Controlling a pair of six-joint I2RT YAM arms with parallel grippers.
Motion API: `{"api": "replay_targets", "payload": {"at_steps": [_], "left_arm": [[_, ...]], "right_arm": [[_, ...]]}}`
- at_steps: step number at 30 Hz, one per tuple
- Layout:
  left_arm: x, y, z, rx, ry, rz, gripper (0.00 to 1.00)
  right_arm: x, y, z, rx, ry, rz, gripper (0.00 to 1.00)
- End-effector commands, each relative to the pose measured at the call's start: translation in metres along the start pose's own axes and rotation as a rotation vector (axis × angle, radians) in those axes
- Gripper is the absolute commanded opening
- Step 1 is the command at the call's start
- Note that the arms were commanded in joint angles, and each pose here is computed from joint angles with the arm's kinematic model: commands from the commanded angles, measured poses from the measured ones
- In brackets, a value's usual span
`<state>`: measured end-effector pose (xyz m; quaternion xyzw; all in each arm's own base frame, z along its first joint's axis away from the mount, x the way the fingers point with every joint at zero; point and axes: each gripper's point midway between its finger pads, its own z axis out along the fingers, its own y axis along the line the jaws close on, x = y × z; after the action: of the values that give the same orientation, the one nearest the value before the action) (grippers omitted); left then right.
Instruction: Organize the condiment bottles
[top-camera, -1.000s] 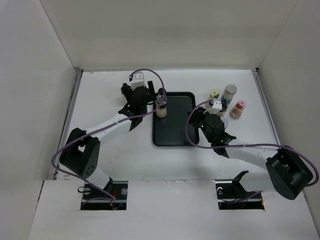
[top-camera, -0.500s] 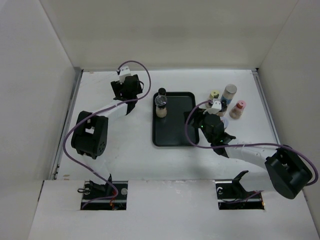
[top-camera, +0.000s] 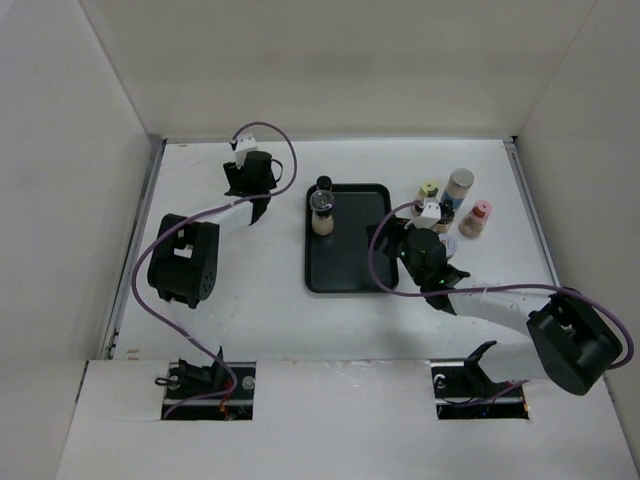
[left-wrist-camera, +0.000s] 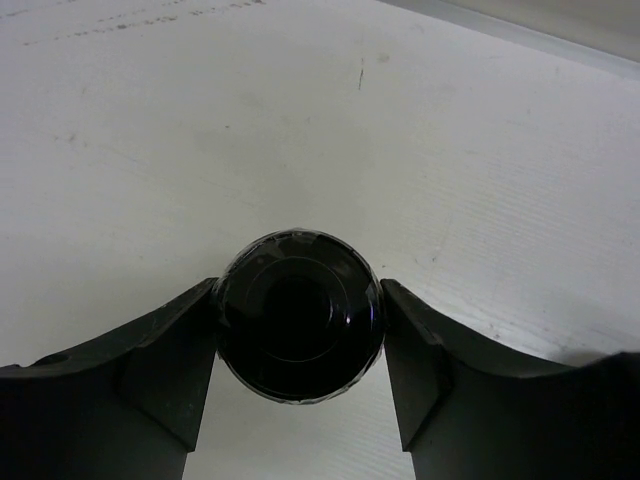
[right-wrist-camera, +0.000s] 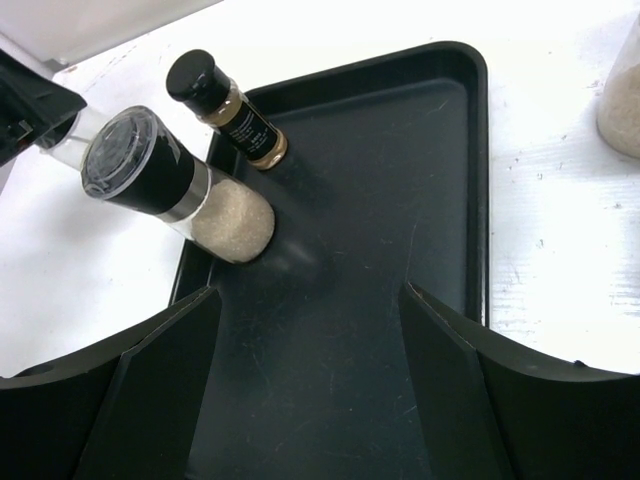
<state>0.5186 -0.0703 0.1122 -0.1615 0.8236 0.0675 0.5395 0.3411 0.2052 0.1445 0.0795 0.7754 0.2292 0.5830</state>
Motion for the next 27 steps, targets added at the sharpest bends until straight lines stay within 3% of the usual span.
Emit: {"api": "replay_targets", "payload": {"at_steps": [1, 7, 13, 18, 27], "left_arm": [[-0.033, -0.004, -0.018, 0.028, -0.072, -0.052, 0.34], [-0.042, -0.002, -0.078, 0.046, -0.157, -0.087, 0.33], [-0.003, -0.017, -0.140, 0.142, -0.125, -0.014, 0.33], [0.004, -0.027, -0.194, 0.258, -0.115, -0.007, 0.33], [0.012, -0.101, -0.253, 0.482, -0.084, 0.014, 0.33]], "right_arm": [[-0.022, 0.018, 0.003, -0.050, -0.059, 0.031, 0.78], [-0.025, 0.019, 0.002, -0.057, -0.067, 0.037, 0.78], [-0.030, 0.020, -0.003, -0.066, -0.081, 0.045, 0.78], [-0.033, 0.020, -0.005, -0.066, -0.090, 0.051, 0.78], [-0.031, 0.013, -0.003, -0.046, -0.090, 0.049, 0.78]]}}
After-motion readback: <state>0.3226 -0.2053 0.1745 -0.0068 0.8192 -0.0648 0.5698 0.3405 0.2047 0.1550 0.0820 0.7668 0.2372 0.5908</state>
